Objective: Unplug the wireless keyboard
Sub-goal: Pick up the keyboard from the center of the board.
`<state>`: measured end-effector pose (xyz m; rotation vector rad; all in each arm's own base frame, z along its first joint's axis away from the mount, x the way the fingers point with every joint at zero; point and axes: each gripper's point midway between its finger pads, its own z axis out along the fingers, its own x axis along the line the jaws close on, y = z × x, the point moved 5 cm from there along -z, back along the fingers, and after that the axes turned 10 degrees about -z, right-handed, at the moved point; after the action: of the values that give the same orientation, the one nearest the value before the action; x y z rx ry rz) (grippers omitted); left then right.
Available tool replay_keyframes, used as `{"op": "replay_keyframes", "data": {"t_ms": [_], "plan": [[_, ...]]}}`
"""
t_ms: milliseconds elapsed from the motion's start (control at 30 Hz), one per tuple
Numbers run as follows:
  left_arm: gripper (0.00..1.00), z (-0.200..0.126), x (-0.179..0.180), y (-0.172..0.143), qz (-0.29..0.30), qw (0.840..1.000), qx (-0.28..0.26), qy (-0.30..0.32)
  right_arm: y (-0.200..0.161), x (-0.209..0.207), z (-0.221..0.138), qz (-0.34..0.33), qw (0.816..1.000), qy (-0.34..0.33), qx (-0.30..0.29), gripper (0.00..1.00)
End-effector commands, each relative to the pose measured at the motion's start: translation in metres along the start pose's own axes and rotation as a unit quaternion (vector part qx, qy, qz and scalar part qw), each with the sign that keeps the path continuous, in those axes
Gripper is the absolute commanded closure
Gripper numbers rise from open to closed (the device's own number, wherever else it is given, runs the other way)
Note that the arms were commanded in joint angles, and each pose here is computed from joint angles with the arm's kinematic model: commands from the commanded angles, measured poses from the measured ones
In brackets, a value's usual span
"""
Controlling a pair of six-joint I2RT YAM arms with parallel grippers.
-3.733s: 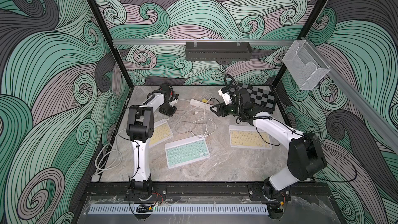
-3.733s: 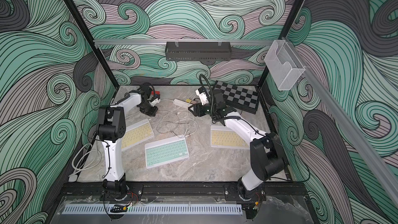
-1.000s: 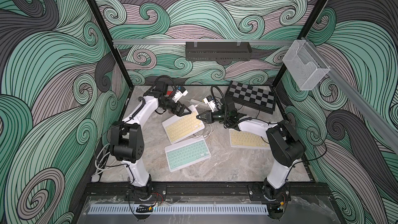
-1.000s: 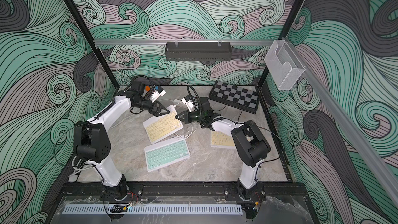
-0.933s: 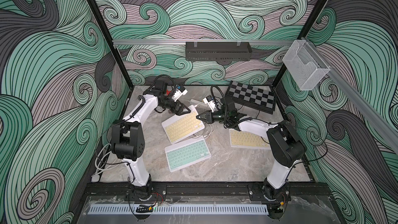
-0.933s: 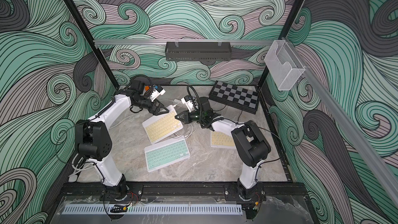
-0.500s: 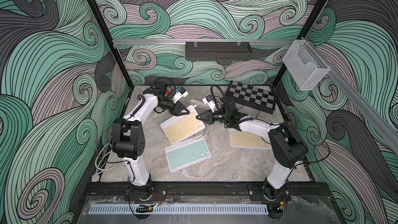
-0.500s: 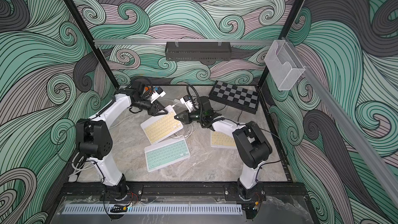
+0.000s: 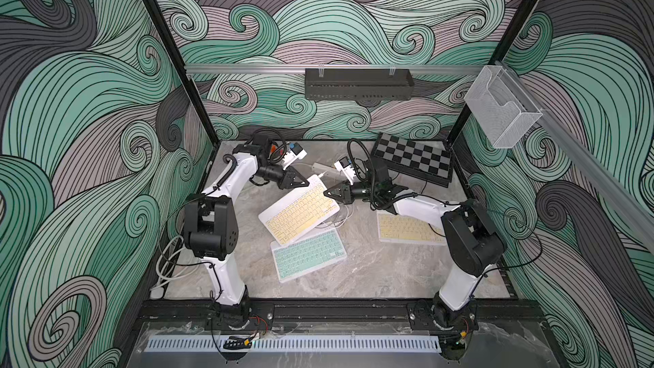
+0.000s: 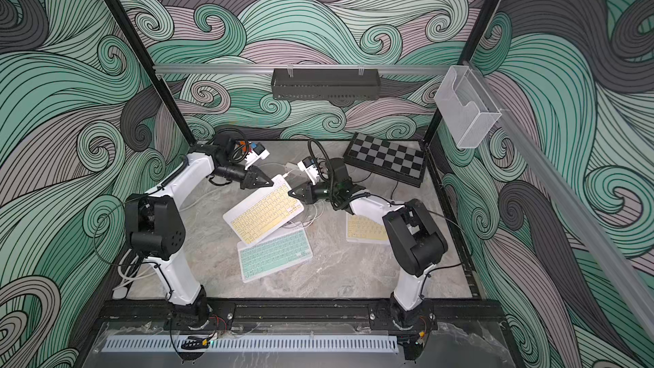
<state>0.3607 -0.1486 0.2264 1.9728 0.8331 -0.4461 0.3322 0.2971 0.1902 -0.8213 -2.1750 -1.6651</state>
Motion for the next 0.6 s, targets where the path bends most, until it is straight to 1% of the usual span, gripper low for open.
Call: {"op": "replay_keyframes", "data": {"t_ms": [0,33,67,100,133,167,267,433,500,567], "plan": [[1.0,-0.004,-0.007,0.01,-0.002,1.0,-0.007,-0.003,0.034,0.029,-0.001,-0.057,0.997,0.034,-0.037,1.0],[1.0,-0.006,-0.009,0.011,-0.002,1.0,-0.01,-0.004,0.035,0.03,-0.002,-0.057,0.997,0.037,-0.038,0.98],[1.0,-0.007,-0.012,0.013,-0.001,1.0,-0.015,-0.006,0.036,0.031,-0.004,-0.055,0.997,0.041,-0.041,0.91],[1.0,-0.009,-0.016,0.015,0.001,1.0,-0.021,-0.008,0.039,0.033,-0.006,-0.051,0.997,0.044,-0.045,0.77],[1.0,-0.011,-0.02,0.017,0.002,1.0,-0.027,-0.011,0.041,0.033,-0.008,-0.047,0.997,0.047,-0.049,0.68],[1.0,-0.013,-0.024,0.019,0.002,0.999,-0.033,-0.015,0.044,0.035,-0.011,-0.041,0.996,0.053,-0.056,0.62],[1.0,-0.02,-0.043,0.023,0.003,0.998,-0.055,-0.043,0.057,0.039,-0.024,-0.028,0.994,0.067,-0.086,0.51],[1.0,-0.026,-0.07,0.027,0.022,0.993,-0.097,-0.069,0.079,0.046,-0.047,-0.015,0.987,0.079,-0.137,0.45],[1.0,-0.029,-0.081,0.028,0.027,0.99,-0.111,-0.081,0.088,0.05,-0.054,-0.015,0.984,0.086,-0.154,0.44],[1.0,-0.03,-0.091,0.029,0.033,0.988,-0.115,-0.097,0.092,0.052,-0.056,-0.018,0.983,0.088,-0.16,0.44]]}}
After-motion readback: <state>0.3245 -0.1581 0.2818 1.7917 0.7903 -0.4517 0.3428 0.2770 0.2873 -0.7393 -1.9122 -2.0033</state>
